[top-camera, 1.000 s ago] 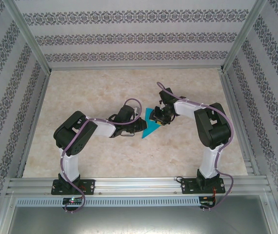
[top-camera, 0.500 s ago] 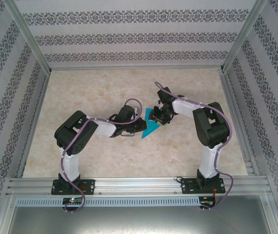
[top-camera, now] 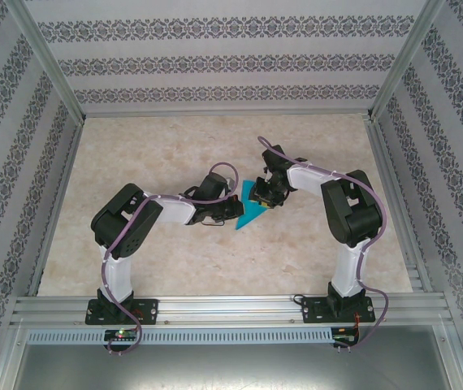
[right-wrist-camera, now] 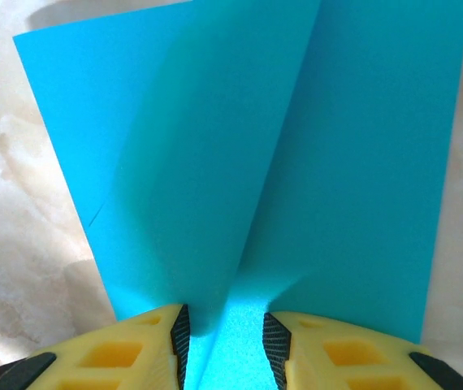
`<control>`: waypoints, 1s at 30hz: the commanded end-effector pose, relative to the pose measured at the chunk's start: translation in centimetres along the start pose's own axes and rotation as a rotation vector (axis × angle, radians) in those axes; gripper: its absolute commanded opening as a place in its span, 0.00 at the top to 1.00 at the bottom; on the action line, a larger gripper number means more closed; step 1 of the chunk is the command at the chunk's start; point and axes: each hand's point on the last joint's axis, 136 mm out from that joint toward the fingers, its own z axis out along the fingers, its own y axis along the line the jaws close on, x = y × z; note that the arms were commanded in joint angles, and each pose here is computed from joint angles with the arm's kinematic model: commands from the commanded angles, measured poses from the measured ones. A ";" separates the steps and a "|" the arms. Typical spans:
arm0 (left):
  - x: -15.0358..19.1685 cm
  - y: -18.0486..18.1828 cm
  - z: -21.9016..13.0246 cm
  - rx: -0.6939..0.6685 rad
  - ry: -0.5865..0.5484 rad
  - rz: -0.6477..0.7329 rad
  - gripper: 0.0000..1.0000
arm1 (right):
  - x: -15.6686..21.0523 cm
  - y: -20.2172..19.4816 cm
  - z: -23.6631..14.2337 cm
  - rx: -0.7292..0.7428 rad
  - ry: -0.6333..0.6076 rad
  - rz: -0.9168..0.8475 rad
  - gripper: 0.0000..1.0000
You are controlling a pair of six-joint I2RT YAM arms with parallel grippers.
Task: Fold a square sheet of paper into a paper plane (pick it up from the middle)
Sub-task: Fourth fold the wing at the center of the table.
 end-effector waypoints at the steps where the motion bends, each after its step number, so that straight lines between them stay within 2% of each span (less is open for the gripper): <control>1: 3.2 4.4 0.2 -0.177 0.104 -0.032 0.94 | 3.2 -6.4 3.9 0.231 0.108 0.024 0.64; 9: 4.3 5.9 0.2 -0.247 0.157 -0.058 0.96 | 1.9 -3.4 1.8 0.126 0.063 0.000 0.62; 17: 5.3 6.7 0.1 -0.297 0.222 -0.022 1.00 | -0.5 3.5 -4.2 -0.185 -0.056 -0.083 0.58; 21: 5.6 7.3 -0.2 -0.341 0.243 0.001 1.00 | -0.4 5.0 -6.3 -0.276 -0.105 -0.133 0.58; 24: 5.7 7.4 -0.1 -0.352 0.252 -0.001 1.00 | 0.2 5.2 -6.3 -0.316 -0.104 -0.162 0.63; 30: 6.0 7.9 -0.1 -0.381 0.255 -0.006 1.00 | 1.3 5.0 -3.8 -0.355 -0.023 -0.169 0.89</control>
